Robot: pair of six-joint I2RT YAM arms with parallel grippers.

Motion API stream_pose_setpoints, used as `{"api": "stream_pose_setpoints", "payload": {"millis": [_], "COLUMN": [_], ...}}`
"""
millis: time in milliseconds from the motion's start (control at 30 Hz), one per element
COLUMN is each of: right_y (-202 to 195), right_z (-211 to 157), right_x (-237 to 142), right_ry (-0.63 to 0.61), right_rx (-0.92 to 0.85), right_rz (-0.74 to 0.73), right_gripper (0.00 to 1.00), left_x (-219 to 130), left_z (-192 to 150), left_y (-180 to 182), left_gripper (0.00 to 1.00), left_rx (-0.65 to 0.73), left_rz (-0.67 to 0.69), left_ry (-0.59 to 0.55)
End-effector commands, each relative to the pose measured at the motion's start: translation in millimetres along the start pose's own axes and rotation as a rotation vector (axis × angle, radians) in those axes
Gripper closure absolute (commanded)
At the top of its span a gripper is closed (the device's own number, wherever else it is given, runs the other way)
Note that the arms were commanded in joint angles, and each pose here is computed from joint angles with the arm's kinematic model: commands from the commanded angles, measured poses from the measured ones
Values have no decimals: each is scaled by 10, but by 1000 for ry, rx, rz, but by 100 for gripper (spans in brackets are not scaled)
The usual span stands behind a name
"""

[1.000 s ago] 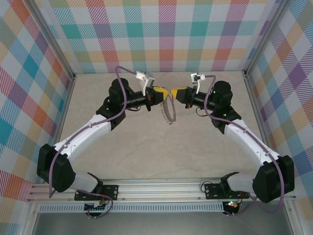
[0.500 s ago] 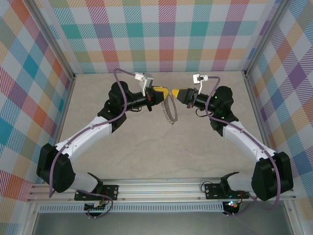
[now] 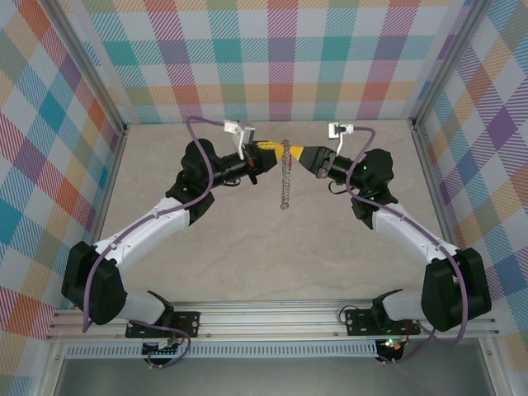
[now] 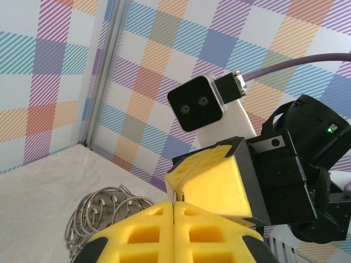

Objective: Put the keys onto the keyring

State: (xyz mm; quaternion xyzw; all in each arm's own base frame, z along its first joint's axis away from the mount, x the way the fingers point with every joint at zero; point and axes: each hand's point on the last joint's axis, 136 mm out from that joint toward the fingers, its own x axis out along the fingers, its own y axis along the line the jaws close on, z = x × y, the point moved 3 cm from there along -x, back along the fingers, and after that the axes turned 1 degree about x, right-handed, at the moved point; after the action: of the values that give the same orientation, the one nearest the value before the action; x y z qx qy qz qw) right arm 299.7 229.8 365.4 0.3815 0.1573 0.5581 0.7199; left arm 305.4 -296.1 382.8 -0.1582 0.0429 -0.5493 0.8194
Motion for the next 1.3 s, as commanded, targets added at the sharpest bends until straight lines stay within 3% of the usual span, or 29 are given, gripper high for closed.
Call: {"api": "stream_pose_setpoints", "payload": {"millis": [0, 133, 233, 400, 700, 1267], "right_y": [19, -8, 6, 79, 124, 154], "right_z": [-132, -51, 52, 188, 383, 178], "right_x": [-44, -252, -401, -434, -236, 74], "right_ry": [53, 8, -26, -42, -47, 19], "right_rx": [4, -42, -58, -88, -98, -82], "right_rz": [9, -91, -142, -149, -14, 96], "right_gripper": [86, 57, 49, 48, 49, 56], "left_x": [-28, -20, -16, -6, 15, 19], "left_z": [302, 291, 280, 258, 247, 257], "left_y": [-150, -153, -150, -146, -147, -156], "left_gripper": [100, 100, 100, 100, 100, 100], "left_rx": [56, 53, 53, 51, 33, 23], "left_rz": [-29, -35, -36, -41, -52, -57], "left_ry": [-110, -102, -98, -89, -82, -87]}}
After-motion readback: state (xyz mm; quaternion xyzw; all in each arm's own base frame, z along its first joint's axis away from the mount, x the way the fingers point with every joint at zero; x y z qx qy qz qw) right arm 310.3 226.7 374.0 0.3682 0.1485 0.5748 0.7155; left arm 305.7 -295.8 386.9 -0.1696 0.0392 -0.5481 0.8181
